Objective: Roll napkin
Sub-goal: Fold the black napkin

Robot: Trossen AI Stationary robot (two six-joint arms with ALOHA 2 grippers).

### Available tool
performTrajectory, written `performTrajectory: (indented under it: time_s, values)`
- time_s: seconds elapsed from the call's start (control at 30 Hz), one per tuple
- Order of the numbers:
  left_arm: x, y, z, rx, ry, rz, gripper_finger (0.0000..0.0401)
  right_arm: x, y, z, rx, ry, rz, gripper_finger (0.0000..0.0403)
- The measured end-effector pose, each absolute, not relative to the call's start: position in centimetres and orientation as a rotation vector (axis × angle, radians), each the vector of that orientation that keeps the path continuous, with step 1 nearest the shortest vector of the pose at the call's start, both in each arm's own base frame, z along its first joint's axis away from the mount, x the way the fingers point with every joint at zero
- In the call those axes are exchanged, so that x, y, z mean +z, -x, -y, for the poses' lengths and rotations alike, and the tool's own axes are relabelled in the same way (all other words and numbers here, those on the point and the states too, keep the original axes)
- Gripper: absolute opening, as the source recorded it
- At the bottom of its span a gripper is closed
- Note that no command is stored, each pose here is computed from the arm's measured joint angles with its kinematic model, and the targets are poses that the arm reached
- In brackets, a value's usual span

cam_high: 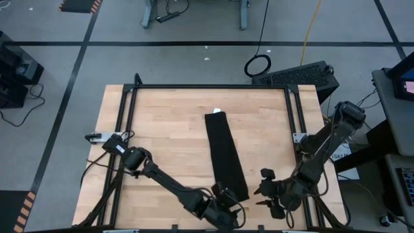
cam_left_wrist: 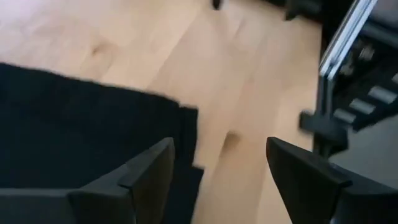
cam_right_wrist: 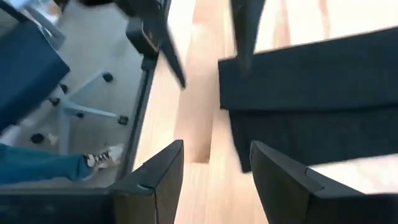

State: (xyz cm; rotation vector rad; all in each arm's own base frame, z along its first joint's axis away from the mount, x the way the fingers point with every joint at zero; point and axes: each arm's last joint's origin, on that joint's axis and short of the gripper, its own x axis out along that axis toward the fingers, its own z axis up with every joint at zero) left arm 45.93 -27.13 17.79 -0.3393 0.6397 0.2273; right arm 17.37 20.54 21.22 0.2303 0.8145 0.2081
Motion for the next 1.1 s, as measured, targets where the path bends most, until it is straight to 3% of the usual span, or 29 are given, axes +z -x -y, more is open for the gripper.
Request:
performTrajectory:
  time_s: [0.37, 0.8, 0.9, 1.03, 1.1]
  values:
    - [15.9, -46.0, 26.7, 0.14, 0.173, -0.756, 0.0208, 15.5, -18.3, -25.0, 0.136, -0.201, -0.721, 0.0176]
    - [13.8, -47.4, 24.4, 0.13, 0.048, -0.814, 0.019, 12.0, -18.7, -26.0, 0.089, -0.197, -0.735, 0.0176]
    - [13.8, -47.6, 24.1, 0.123, 0.057, -0.817, 0.0146, 12.0, -18.7, -25.9, 0.07, -0.186, -0.719, 0.0176]
    - [13.8, -47.8, 23.7, 0.093, 0.11, -0.843, 0.0043, 11.9, -18.7, -25.7, 0.057, -0.156, -0.72, 0.0176]
    - [14.0, -47.8, 23.6, 0.123, 0.126, -0.836, 0.0013, 11.8, -18.8, -25.6, 0.053, -0.141, -0.721, 0.0176]
